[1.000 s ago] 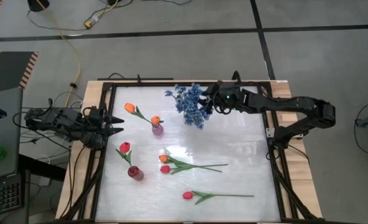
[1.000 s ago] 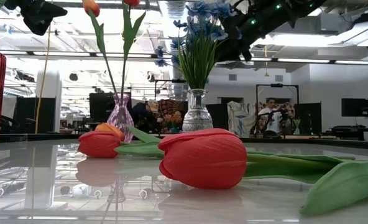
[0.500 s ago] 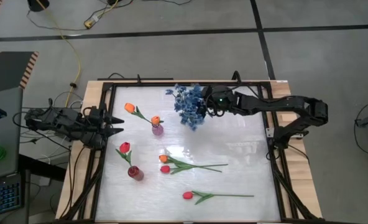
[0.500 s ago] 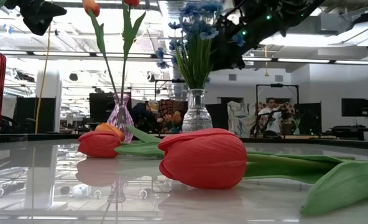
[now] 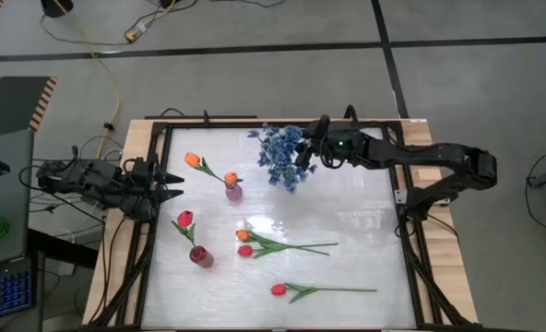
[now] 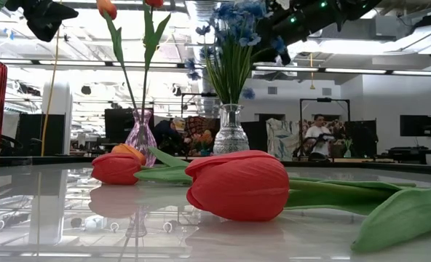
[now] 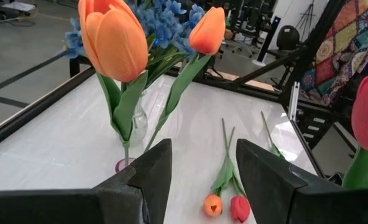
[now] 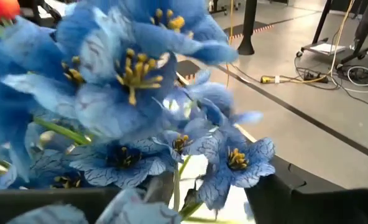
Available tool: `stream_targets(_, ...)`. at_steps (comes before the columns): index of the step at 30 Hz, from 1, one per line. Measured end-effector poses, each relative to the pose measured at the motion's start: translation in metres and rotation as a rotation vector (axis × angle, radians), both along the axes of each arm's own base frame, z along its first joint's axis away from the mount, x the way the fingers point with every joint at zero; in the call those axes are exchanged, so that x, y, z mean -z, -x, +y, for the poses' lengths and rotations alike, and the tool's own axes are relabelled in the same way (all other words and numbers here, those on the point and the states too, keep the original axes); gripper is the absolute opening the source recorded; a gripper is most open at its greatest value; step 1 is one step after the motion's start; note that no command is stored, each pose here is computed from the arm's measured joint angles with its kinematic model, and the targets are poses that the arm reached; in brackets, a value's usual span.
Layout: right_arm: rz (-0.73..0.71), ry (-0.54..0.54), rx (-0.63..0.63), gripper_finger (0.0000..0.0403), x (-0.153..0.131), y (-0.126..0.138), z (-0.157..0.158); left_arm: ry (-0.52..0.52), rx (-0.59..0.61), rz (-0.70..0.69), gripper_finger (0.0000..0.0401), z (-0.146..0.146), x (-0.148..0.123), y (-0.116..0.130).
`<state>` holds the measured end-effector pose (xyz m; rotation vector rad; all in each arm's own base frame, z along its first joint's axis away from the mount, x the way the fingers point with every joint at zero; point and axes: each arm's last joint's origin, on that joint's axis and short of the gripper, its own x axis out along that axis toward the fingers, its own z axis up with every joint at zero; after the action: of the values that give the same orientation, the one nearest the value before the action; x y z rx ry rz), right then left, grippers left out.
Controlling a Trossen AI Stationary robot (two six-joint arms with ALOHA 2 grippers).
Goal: Sort flowers into vase by color
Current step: Put the blue flowers into the transparent vase
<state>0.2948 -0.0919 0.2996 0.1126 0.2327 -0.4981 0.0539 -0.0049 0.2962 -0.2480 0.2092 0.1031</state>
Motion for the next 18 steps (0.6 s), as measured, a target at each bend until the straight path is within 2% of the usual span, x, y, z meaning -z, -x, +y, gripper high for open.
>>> stream_targets(8, -0.013, 0.009, 0.001, 0.0201, -0.009, 0.008, 0.002, 0.004, -0.001, 0.000, 0.0167, 0.000, 0.000, 0.000)
stream_targets(18, 0.114, -0.024, 0.003, 0.0201, 0.003, 0.011, 0.003, 0.005, -0.002, 0.000, 0.0167, 0.000, 0.000, 0.000)
